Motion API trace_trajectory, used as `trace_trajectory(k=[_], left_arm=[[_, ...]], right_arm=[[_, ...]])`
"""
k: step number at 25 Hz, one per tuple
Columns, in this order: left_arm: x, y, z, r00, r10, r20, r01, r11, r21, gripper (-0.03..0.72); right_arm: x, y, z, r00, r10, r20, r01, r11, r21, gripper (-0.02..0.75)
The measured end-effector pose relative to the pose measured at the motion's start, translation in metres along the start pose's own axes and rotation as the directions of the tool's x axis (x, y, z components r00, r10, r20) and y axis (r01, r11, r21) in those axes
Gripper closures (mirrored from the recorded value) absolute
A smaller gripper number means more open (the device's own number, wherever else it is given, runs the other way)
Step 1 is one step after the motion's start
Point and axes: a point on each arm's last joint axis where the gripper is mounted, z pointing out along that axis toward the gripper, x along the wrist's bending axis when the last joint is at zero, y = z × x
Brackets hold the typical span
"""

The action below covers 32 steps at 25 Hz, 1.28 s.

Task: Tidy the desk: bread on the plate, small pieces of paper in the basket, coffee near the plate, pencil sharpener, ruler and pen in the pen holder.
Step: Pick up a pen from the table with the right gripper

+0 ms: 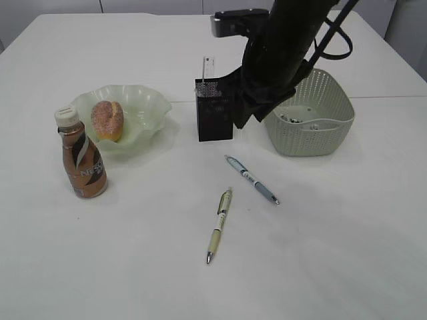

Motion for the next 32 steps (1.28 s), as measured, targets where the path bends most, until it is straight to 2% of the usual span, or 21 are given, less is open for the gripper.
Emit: trace_trajectory(k=[9,13,24,32], left_arm=[[0.000,0.000,0.000,1.000,0.001,0.000,-0.001,1.000,0.000,0.265],[0.000,0.000,0.000,1.000,0.001,0.000,-0.001,1.000,0.000,0.265],[0.000,0.000,0.000,1.000,0.001,0.000,-0.001,1.000,0.000,0.265],[0.000,0.000,0.000,1.000,0.000,0.005,0.000,1.000,0.001,0.265]], right_arm=[[-0.013,-0.002,0.061,1.000,0.001,0.023,-0.004,0.992,0.127,0.383],[-0.017,0.000,0.085,1.000,0.001,0.029,-0.006,0.990,0.144,0.383],[-0.033,0.006,0.101,0.984,-0.079,0.160,0.058,0.989,0.135,0.384],[-0.032,0.006,0.102,0.987,-0.065,0.147,0.046,0.990,0.131,0.383]])
